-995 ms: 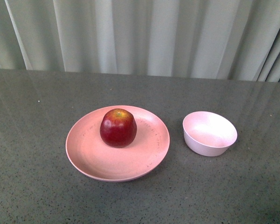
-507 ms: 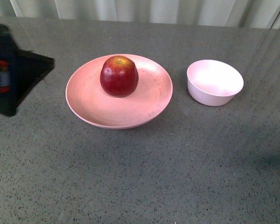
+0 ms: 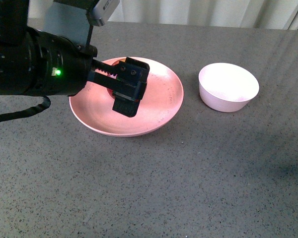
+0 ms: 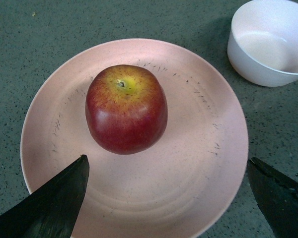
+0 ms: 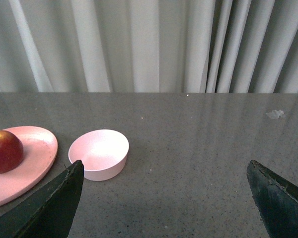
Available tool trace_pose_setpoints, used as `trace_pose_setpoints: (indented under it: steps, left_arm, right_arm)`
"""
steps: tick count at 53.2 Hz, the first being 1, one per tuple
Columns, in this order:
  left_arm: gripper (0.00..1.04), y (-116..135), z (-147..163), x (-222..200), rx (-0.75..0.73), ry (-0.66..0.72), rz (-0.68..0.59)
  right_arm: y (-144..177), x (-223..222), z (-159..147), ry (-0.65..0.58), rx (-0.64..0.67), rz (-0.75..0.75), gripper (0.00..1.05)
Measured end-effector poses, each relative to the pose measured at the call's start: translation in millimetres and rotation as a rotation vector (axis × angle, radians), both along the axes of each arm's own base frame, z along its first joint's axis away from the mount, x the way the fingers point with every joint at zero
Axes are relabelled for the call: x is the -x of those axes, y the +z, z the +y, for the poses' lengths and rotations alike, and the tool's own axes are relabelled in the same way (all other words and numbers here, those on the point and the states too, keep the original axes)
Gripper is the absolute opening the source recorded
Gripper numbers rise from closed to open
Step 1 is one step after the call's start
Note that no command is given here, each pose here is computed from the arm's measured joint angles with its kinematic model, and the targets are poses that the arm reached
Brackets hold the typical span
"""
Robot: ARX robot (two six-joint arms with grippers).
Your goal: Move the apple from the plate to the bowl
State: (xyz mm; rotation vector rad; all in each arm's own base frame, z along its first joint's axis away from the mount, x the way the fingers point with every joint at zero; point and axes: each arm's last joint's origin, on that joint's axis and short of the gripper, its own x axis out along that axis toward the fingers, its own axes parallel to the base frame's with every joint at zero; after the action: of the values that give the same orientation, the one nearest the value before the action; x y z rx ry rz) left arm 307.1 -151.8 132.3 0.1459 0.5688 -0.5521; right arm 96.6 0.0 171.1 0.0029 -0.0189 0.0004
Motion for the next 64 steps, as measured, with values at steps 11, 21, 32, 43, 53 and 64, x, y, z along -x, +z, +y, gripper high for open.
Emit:
trace_pose_setpoints:
  steps: [11,21,32,43,53,64]
  left_arm:
    - [0.96,-12.1,-6.3,-21.9,0.0,0.0,0.025]
    - [0.96,-16.7,-8.7,-40.2,0.008,0.01,0.039]
    - [0.96,-22.0,-11.6,-53.6,0.005,0.016,0.05]
    - [0.96,-26.5,-18.9,-63.8,0.002,0.007,0.063]
    - [0.96,-30.3,-27.4,-74.9,-0.002,0.009,0.074]
    - [0.96,-33.5,-31.9,-84.6,-0.012,0.017,0.081]
  right_arm:
    - [0.0,0.0,0.0,0.0,0.0,0.0,0.96]
    - [0.0,0.0,0.0,0.0,0.0,0.0,0.96]
    - [0.0,0.0,0.0,0.0,0.0,0.0,0.96]
    - [0.0,0.0,0.0,0.0,0.0,0.0,0.96]
    - [0.0,0.0,0.0,0.0,0.0,0.0,0.96]
    - [0.0,0.0,0.0,0.0,0.0,0.0,0.96]
